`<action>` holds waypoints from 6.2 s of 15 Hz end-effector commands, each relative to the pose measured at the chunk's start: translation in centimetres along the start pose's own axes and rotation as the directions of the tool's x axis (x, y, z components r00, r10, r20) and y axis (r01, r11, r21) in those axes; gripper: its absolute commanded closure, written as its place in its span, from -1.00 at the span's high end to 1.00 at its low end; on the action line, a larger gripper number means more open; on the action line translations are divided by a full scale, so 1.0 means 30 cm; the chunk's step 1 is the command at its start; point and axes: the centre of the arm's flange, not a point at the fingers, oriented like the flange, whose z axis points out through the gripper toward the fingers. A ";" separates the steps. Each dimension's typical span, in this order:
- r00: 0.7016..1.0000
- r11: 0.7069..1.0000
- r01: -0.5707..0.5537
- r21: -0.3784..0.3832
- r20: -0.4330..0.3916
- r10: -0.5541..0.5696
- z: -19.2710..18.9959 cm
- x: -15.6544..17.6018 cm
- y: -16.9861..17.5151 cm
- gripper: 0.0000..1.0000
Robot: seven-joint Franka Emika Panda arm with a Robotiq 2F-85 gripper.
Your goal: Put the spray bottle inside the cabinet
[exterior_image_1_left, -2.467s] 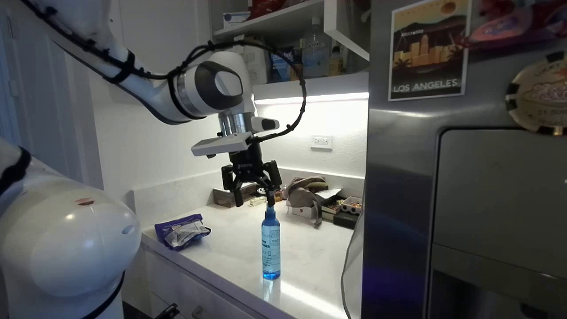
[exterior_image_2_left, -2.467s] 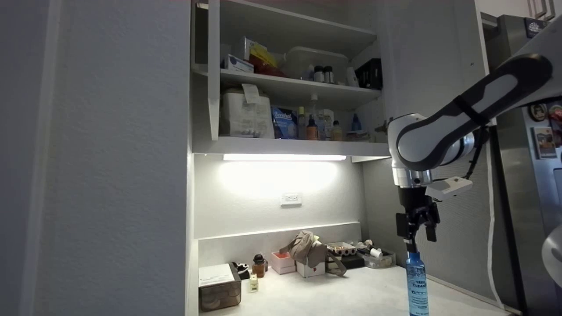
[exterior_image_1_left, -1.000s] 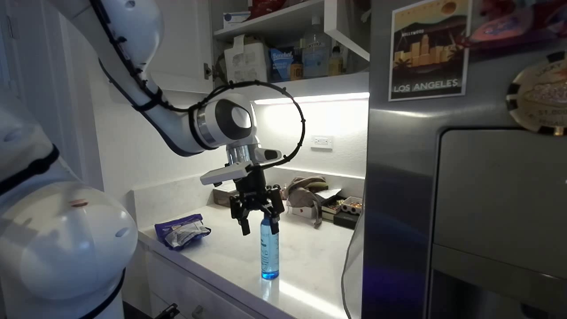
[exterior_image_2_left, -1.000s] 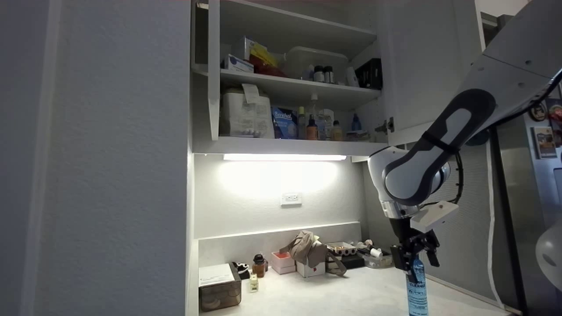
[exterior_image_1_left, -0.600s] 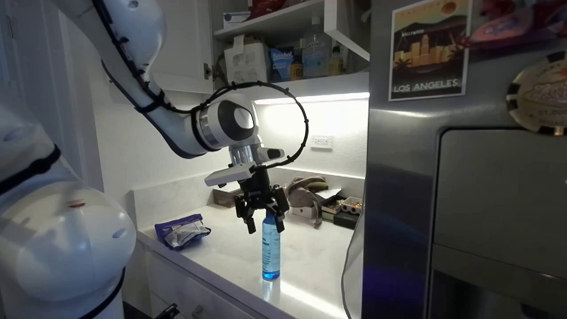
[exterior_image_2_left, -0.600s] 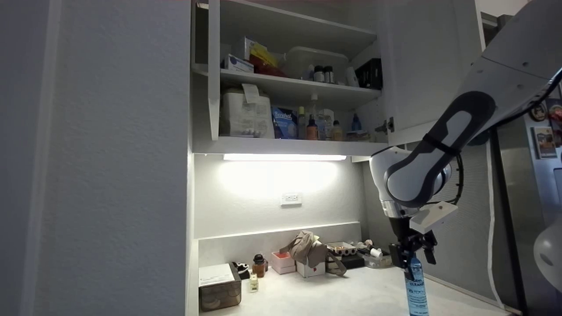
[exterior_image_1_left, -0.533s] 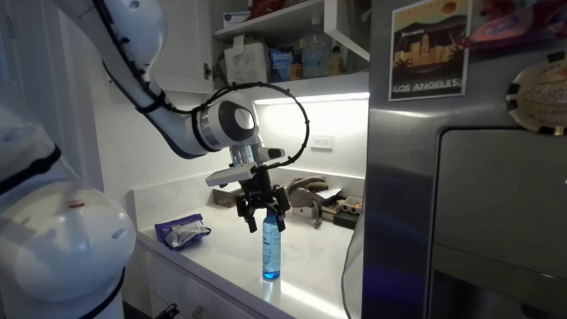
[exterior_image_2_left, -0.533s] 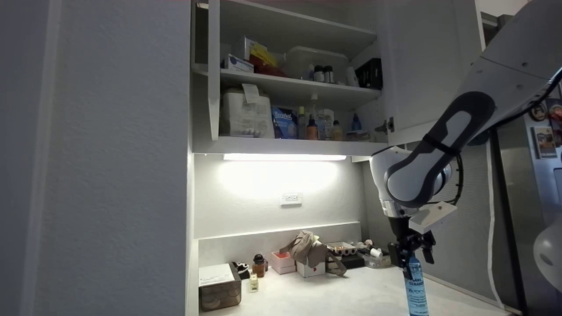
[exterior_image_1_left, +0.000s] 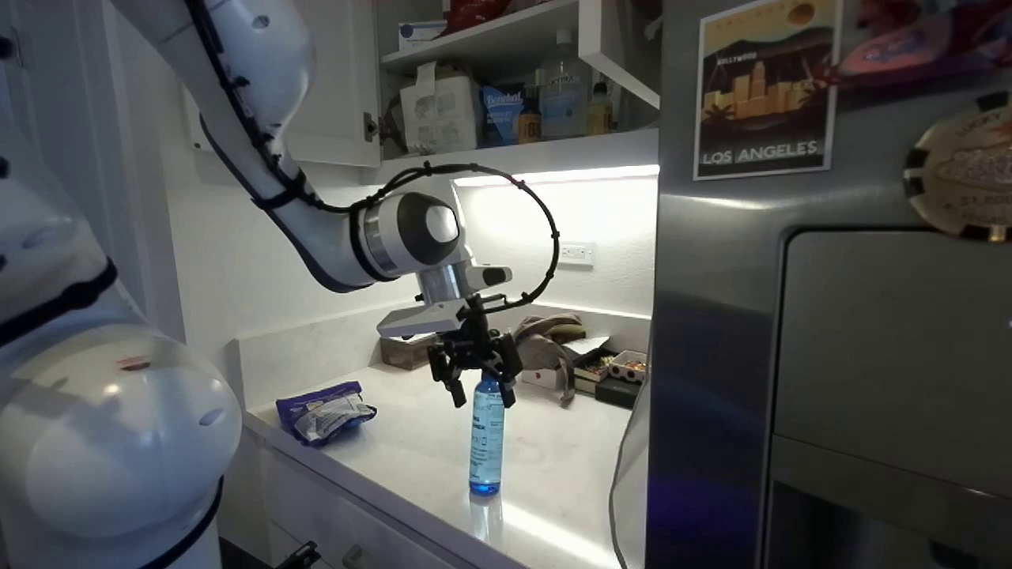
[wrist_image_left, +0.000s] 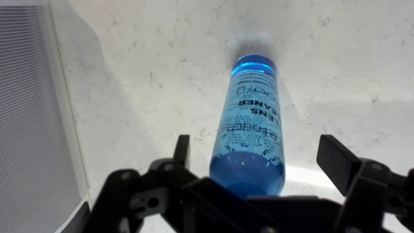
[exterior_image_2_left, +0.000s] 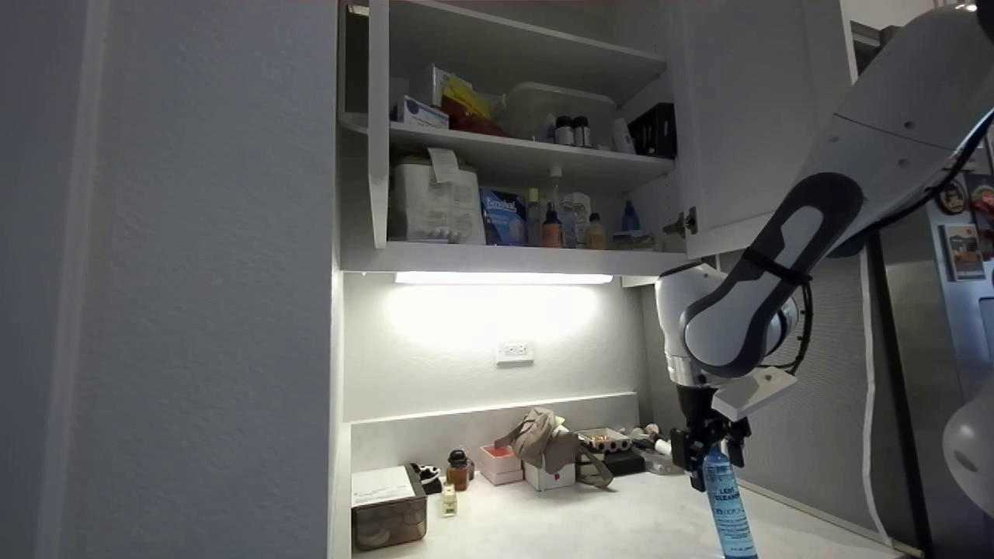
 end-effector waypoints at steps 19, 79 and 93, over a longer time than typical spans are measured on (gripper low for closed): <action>0.999 0.998 -0.041 0.050 -0.019 0.042 0.137 -0.052 0.041 -0.19; 0.858 0.964 -0.012 0.264 0.498 -0.126 0.566 0.680 0.352 1.00; 0.784 0.966 -0.033 0.256 0.606 -0.134 0.621 0.744 0.320 0.50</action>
